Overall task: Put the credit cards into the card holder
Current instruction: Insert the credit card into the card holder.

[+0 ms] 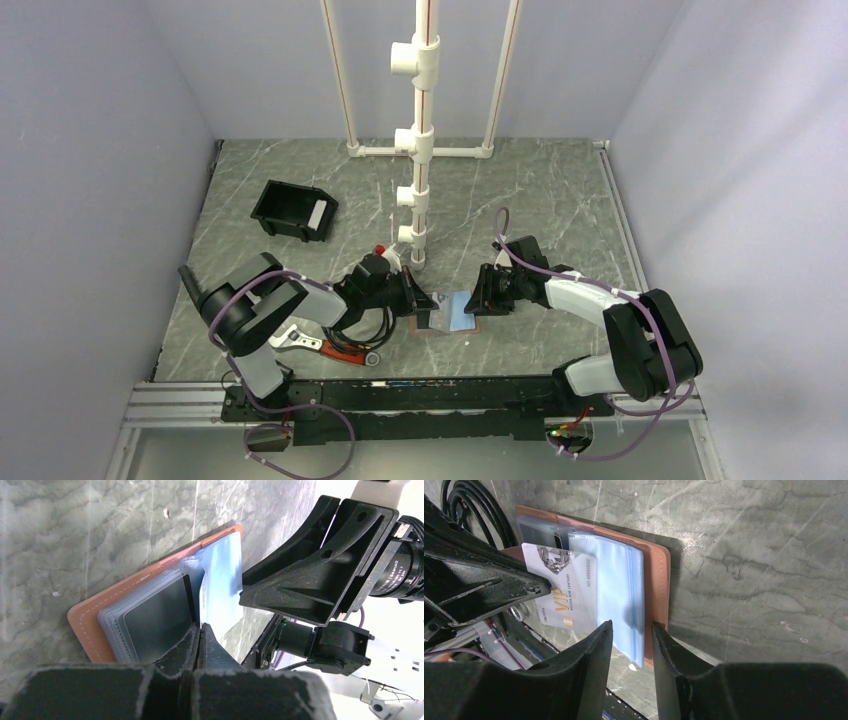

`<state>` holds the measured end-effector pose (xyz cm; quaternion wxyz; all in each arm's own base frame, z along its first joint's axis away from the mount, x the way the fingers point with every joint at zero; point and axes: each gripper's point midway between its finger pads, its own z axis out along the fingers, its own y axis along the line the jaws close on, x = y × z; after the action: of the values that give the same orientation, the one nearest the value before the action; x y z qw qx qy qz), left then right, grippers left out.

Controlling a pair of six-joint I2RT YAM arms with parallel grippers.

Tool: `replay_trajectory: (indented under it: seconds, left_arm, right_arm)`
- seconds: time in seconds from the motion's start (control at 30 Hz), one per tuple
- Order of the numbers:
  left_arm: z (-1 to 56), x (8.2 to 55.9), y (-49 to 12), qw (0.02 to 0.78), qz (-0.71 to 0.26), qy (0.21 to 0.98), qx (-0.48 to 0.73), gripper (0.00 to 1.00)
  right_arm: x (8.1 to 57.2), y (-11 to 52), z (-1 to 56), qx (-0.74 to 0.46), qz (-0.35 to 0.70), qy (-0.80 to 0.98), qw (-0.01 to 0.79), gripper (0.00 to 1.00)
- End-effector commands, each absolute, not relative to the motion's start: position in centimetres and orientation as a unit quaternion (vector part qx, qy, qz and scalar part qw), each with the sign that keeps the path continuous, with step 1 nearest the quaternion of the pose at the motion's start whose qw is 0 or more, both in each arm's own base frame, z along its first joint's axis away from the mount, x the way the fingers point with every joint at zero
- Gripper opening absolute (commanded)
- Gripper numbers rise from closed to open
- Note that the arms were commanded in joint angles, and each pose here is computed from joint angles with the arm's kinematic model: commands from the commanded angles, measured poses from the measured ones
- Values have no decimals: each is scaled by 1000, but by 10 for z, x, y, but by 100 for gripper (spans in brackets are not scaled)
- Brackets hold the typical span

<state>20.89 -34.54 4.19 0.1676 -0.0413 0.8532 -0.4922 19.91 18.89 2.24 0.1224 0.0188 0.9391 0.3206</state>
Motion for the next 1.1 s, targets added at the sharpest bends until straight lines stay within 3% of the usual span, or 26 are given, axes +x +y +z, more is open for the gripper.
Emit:
replay_trajectory:
  seconds: [0.0,1.0,1.07]
  left_arm:
    - [37,219,-342,207,-483,849,-54,0]
    - [21,207,-359,237,-477,844,-58,0]
    - [16,204,-353,233,-450,860,-61,10]
  right_arm:
    - [183,181,5,9,289,952,101,38]
    - [182,182,4,27,288,951,106,38]
    - [183,181,6,26,285,952,110,38]
